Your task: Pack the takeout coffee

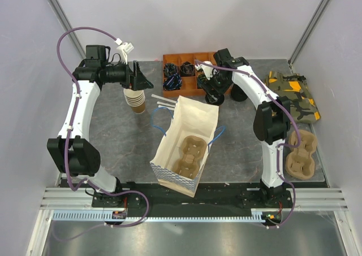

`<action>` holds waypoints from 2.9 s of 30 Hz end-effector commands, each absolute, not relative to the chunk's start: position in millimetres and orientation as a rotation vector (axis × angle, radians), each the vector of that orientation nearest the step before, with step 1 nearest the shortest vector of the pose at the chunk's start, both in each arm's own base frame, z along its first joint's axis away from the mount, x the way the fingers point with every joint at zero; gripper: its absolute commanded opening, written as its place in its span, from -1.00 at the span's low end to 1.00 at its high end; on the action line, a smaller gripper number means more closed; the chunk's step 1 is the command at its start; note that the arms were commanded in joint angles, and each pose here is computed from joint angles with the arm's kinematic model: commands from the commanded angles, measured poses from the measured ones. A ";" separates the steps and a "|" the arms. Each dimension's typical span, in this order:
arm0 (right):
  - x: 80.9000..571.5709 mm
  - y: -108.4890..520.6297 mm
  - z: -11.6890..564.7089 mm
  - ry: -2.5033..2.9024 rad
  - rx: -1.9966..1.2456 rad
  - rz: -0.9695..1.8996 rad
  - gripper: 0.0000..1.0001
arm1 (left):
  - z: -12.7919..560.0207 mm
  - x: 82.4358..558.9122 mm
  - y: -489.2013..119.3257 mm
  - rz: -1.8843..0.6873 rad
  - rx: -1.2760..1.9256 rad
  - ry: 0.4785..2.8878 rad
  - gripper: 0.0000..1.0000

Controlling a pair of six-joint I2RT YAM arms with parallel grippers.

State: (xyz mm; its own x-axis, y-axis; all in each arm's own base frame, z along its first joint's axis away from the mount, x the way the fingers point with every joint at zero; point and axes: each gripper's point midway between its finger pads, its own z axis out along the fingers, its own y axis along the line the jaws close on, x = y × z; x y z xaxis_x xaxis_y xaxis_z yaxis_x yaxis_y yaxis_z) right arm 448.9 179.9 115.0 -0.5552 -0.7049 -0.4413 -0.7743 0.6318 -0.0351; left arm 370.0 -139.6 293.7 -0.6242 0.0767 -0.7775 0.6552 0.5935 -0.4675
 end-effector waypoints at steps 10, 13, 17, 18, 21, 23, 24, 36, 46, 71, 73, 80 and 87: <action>451.2 176.4 161.8 2.345 -1.136 0.167 -0.06 | 323.8 358.2 -142.7 -1.013 0.602 2.004 0.68; 455.4 170.2 179.4 2.337 -1.085 0.154 -0.13 | 337.5 349.8 -148.7 -1.085 0.586 1.986 0.70; 463.4 161.8 227.6 2.278 -0.997 0.135 -0.14 | 364.6 343.6 -138.5 -1.199 0.489 1.955 0.72; 459.1 158.2 238.3 2.275 -0.984 0.134 -0.14 | 369.9 341.4 -135.8 -1.234 0.443 1.961 0.72; 452.3 152.5 278.2 2.206 -0.954 0.108 -0.15 | 383.0 323.2 -130.8 -1.322 0.453 1.911 0.72; 444.5 150.4 310.6 2.139 -0.927 0.102 -0.15 | 392.6 301.8 -133.1 -1.319 0.503 1.868 0.72; 440.7 150.8 321.8 2.119 -0.913 0.108 -0.15 | 387.2 292.3 -134.2 -1.318 0.533 1.854 0.72; 337.7 204.5 446.0 1.739 -1.004 0.226 -0.18 | 355.4 195.1 -142.3 -1.191 0.773 1.776 0.81; 249.2 249.4 435.2 1.701 -1.202 0.386 -0.21 | 314.4 167.9 -154.0 -1.175 0.723 1.866 0.75; 185.1 287.2 343.7 1.718 -1.724 0.421 -0.27 | 293.5 203.0 -204.7 -1.157 0.658 1.873 -0.15; 187.9 292.3 334.3 1.735 -1.747 0.421 -0.28 | 294.0 200.0 -206.0 -1.168 0.692 1.856 -0.48; 197.8 290.4 306.1 1.808 -1.814 0.404 -0.30 | 296.5 194.3 -208.1 -1.189 0.748 1.818 -0.94; 210.9 286.8 269.6 1.913 -1.845 0.370 -0.32 | 302.0 170.0 -210.6 -1.243 0.889 1.700 -0.96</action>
State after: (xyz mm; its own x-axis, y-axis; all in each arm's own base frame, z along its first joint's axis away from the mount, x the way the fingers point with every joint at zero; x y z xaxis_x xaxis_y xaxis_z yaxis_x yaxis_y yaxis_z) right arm 211.5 293.4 290.2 0.0171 -0.8387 -0.5444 -0.9837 0.0832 -0.1592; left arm 188.3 -208.1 294.6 -0.5134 0.0416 -0.8572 0.8076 0.3611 -0.4662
